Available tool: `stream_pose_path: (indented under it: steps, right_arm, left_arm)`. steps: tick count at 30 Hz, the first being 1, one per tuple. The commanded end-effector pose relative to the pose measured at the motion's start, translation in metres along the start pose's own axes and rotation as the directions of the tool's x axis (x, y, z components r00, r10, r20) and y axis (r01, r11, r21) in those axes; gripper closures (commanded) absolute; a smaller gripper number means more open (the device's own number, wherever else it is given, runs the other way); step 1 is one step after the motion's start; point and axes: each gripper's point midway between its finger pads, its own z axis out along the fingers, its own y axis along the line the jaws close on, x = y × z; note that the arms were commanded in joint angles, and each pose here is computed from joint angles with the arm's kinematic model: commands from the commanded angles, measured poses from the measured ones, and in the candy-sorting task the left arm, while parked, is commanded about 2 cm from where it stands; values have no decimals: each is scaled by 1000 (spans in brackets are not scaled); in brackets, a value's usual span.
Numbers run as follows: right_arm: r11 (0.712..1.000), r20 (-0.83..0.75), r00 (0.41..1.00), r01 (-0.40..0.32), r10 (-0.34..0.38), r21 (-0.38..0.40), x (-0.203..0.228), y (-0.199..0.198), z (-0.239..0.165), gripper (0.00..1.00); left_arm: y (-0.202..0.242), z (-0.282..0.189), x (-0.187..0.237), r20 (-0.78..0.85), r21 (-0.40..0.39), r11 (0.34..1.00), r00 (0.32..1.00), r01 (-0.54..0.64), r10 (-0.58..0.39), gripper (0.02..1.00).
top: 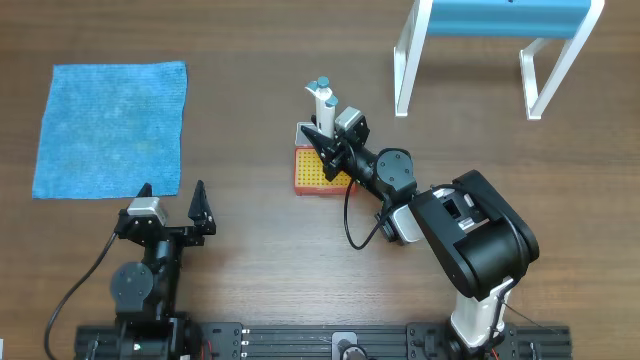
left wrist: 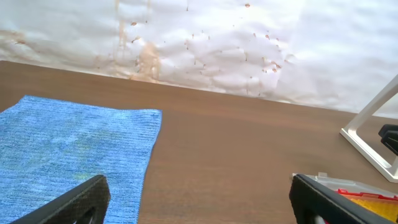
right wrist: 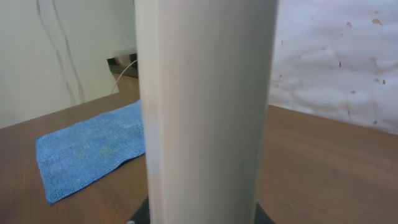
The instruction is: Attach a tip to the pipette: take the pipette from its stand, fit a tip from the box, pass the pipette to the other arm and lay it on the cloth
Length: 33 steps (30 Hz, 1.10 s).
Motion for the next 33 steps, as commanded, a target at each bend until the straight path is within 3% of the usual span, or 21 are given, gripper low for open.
stream_pose_path:
  steps: [1,33]
  right_arm:
    - [999,36,999,27,-26,-21,-15,6,0,930]
    - [999,27,999,27,-26,-23,-14,9,-6,930]
  left_arm:
    - [-1,0,1,-1,7,1000,1000,-15,15,82]
    - [-1,0,1,-1,7,1000,1000,-15,15,82]
